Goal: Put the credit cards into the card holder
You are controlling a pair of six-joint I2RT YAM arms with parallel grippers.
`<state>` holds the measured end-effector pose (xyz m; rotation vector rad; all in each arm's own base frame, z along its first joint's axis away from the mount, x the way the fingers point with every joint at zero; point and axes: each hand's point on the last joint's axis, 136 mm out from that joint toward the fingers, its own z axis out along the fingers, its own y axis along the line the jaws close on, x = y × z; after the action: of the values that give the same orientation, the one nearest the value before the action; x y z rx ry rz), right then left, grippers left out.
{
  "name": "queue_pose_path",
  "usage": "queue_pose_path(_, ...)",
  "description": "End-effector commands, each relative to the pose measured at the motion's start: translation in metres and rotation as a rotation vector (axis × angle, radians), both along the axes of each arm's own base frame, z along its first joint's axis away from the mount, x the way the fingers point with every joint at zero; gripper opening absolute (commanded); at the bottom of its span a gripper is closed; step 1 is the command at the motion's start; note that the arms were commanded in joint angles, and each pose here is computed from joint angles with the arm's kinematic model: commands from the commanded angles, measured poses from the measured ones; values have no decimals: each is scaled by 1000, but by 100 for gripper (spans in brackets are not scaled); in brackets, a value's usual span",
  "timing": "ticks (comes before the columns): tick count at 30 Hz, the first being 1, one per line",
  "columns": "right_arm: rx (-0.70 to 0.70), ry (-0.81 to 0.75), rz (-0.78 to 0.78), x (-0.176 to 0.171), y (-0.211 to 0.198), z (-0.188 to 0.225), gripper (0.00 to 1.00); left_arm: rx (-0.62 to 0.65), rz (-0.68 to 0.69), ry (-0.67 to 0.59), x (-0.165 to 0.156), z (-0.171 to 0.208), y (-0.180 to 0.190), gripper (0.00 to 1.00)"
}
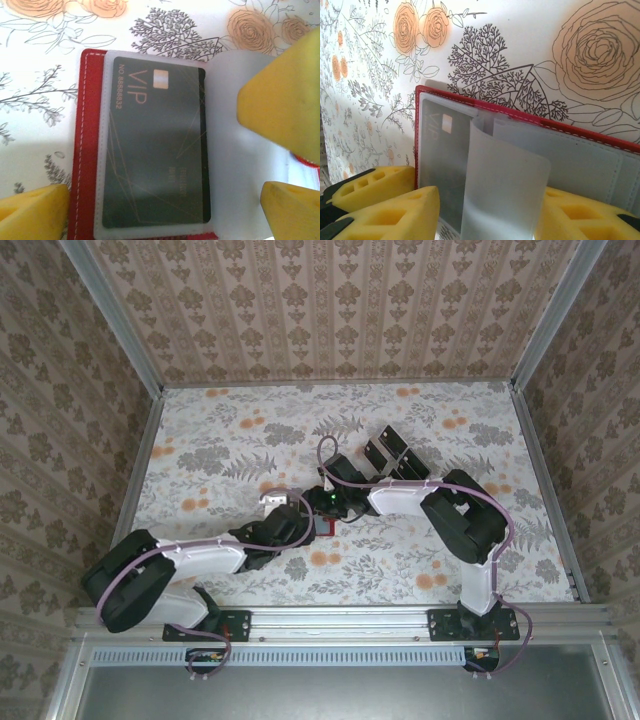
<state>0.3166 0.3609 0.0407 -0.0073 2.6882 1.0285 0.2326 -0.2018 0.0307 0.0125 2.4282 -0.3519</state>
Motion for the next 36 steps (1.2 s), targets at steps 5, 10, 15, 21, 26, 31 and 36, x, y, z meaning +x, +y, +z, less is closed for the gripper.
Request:
queue_pose_path(5, 56, 15, 0, -1, 7, 9, 52, 17, 46, -40, -9, 26, 30, 100)
queue_pose_path(10, 71, -2, 11, -5, 13, 26, 52, 5, 109, -80, -9, 46, 51, 100)
queue_pose_path(15, 70, -20, 43, -7, 28, 41, 52, -4, 156, -87, -9, 54, 68, 100)
queue_pose_path(21, 35, -14, 85, -8, 50, 35, 52, -16, 180, -74, -10, 53, 75, 100)
queue_pose_path(26, -12, 7, 92, -6, 59, 15, 52, -33, 183, -73, -9, 52, 74, 100)
queue_pose_path(31, -56, 32, 84, -6, 56, -5, 52, -34, 189, -57, -9, 49, 76, 100)
queue_pose_path(36, -53, 40, 96, -6, 60, -8, 52, -37, 191, -43, -10, 44, 78, 100)
